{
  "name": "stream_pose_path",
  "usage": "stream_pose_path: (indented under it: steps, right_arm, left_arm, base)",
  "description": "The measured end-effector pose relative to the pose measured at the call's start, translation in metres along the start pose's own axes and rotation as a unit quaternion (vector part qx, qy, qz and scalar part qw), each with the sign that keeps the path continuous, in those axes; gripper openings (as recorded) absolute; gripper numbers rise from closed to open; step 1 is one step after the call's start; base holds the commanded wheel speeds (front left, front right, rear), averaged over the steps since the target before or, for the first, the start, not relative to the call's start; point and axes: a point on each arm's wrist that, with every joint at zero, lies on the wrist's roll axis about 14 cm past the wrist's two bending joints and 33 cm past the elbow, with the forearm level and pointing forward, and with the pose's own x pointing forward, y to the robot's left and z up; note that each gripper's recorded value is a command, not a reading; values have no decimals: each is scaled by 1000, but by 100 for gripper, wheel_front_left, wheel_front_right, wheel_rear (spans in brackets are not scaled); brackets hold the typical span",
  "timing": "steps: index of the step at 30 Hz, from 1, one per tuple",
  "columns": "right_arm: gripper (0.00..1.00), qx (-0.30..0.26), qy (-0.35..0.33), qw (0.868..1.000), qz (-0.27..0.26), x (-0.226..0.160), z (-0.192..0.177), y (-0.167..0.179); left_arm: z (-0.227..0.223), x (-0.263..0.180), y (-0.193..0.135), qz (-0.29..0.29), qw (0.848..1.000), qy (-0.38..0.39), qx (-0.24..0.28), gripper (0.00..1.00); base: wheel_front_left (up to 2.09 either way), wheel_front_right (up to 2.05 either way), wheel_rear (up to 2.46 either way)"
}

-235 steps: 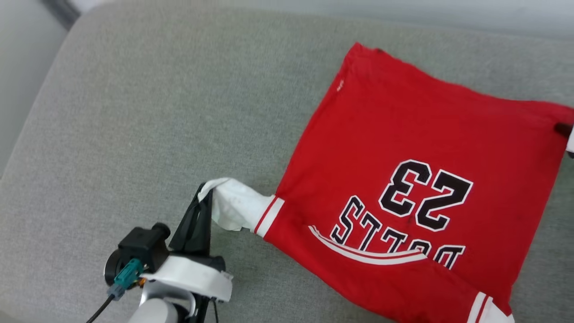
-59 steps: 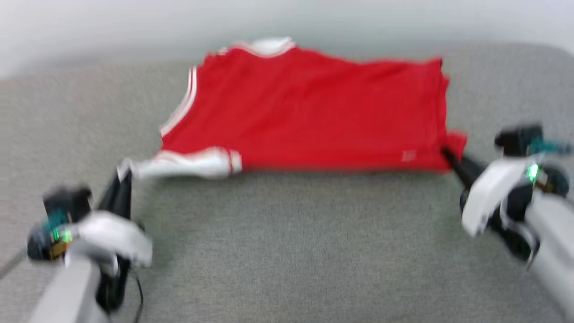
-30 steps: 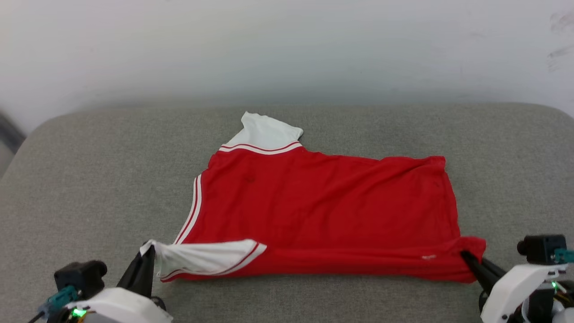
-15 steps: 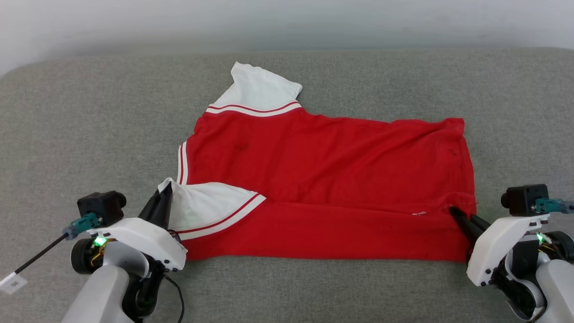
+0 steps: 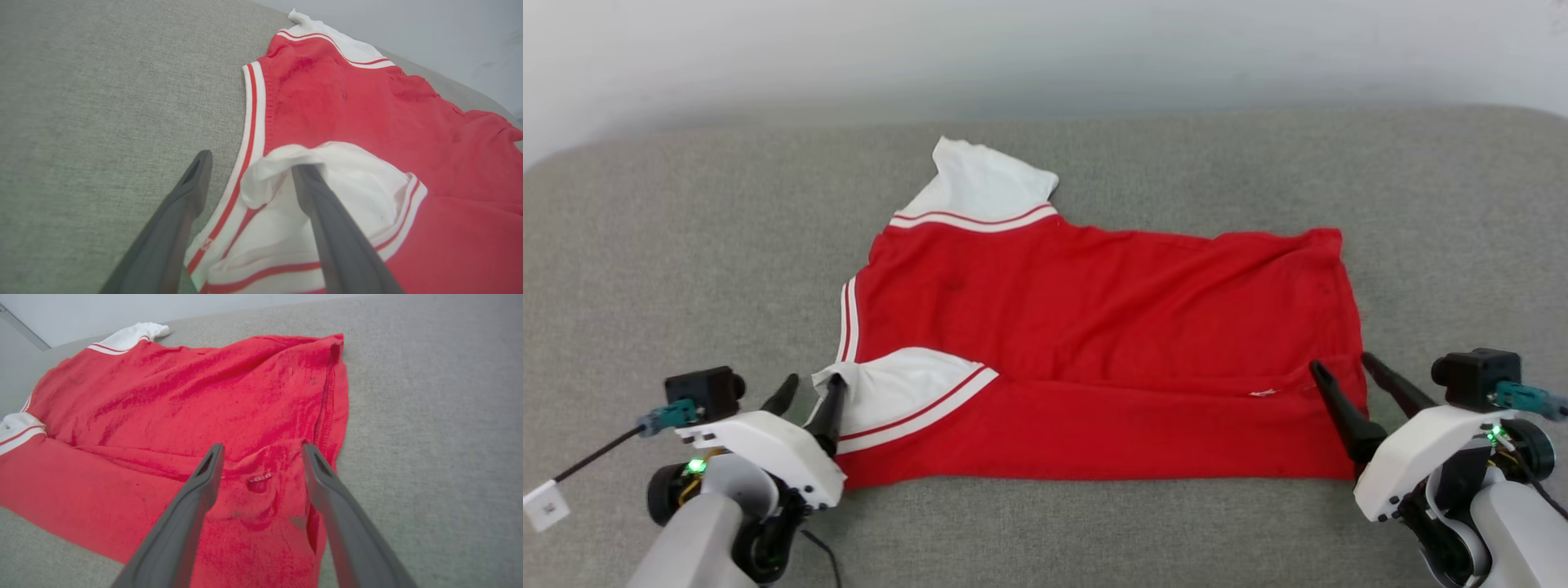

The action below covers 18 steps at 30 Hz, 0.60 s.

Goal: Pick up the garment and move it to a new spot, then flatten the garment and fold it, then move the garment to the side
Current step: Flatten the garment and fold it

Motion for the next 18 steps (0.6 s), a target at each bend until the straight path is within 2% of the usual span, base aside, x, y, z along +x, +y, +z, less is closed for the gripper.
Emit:
stream_pose_path:
  steps: [4,10,13,18]
  right_arm:
    - [100,-22,-96,995,-2,-16,38,2]
    - [100,-65,-192,979,-10,-50,76,6]
    - [100,-66,-216,974,-18,-65,82,8]
    - [100,-60,-223,972,-35,-78,82,4]
  left_arm:
    - [18,-9,4,-4,1000,-12,14,100]
    - [37,-28,4,-19,999,4,41,100]
    - [43,-32,1,-30,997,28,59,100]
    - [38,-36,0,-40,989,113,81,100]
  base:
    - [0,0,0]
    - [0,0,0]
    - [0,0,0]
    - [0,0,0]
